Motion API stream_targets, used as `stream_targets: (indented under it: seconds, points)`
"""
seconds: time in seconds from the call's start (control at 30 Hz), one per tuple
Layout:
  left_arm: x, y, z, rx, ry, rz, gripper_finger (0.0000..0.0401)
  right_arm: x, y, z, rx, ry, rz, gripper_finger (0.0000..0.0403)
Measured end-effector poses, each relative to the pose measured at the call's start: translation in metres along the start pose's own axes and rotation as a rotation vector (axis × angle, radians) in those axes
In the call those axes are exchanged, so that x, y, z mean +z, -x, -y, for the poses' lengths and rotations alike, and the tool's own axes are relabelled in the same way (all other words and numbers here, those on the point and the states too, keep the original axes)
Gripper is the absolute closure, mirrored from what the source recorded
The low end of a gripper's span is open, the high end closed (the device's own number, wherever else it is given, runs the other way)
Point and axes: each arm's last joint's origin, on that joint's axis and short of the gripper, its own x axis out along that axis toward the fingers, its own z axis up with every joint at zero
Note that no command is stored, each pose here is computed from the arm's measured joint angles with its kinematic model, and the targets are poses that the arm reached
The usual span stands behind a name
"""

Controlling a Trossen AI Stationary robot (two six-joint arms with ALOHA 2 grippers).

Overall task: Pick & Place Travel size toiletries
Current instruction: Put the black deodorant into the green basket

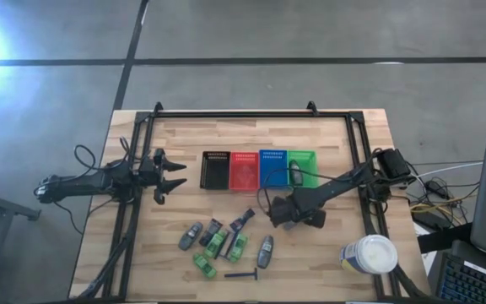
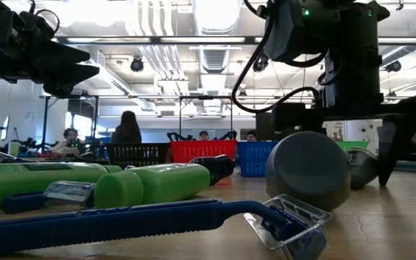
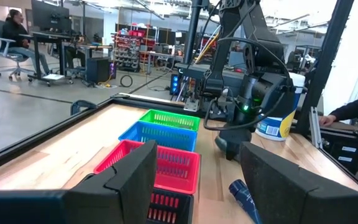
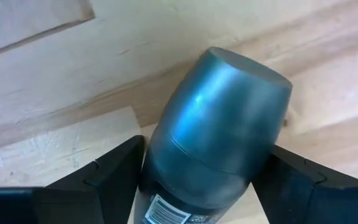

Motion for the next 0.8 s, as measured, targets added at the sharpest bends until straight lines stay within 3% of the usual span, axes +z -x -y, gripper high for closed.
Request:
stream_targets:
  seconds: [0.5, 0.8]
  points:
    - [0.0, 0.0, 0.0, -0.001, 0.0, 0.0, 0.0167, 0.0, 0.006, -0.003, 0.008, 0.323, 0.033, 0.0197]
    - [0.0, 0.0, 0.0, -0.003, 0.0, 0.0, 0.0167, 0.004, 0.044, 0.003, 0.061, 0.459, -0.003, 0.0199]
